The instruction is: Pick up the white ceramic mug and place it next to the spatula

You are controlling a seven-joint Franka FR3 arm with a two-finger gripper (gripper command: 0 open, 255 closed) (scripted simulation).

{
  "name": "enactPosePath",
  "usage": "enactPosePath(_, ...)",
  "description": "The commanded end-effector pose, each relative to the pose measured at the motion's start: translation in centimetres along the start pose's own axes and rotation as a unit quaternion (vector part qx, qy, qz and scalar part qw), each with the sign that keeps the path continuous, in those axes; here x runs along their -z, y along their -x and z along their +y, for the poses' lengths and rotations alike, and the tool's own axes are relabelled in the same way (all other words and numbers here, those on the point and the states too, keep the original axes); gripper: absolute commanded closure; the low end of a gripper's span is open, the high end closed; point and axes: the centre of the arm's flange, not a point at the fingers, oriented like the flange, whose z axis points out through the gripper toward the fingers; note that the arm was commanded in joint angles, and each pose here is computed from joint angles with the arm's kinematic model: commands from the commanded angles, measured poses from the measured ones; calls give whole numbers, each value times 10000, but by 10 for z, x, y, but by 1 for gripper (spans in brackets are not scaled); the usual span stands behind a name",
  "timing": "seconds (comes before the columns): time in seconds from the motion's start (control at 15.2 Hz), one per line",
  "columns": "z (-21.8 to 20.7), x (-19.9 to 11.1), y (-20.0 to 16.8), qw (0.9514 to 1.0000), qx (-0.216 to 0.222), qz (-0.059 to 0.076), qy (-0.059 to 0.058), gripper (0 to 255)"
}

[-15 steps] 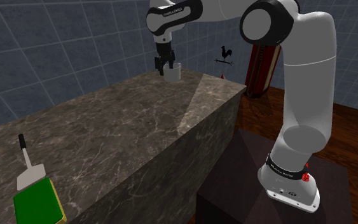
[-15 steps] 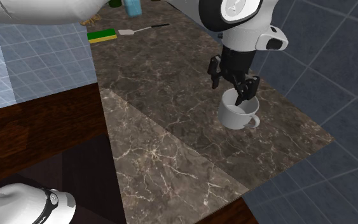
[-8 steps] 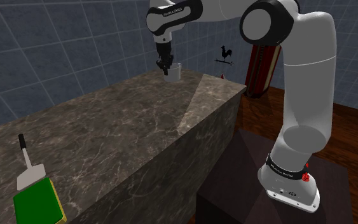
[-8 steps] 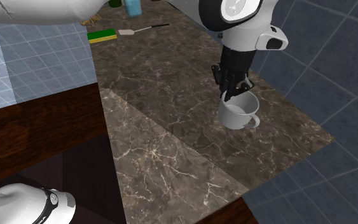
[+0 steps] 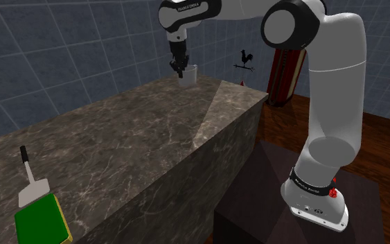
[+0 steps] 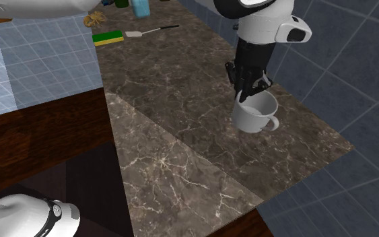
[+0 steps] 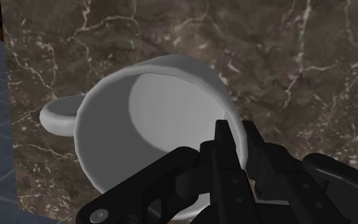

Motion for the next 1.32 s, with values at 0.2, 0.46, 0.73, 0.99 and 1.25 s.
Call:
enactPosePath(0.2,1,26,0,10000,0,-1,-1,255)
enactPosePath(0.46,2,47,0,10000,0,-1,-1,255)
enactPosePath(0.73,3,68,0,10000,0,-1,-1,255)
enactPosePath(0.99,3,89,0,10000,0,-1,-1,255)
enactPosePath(1.25,4,110,0,10000,0,-1,-1,255)
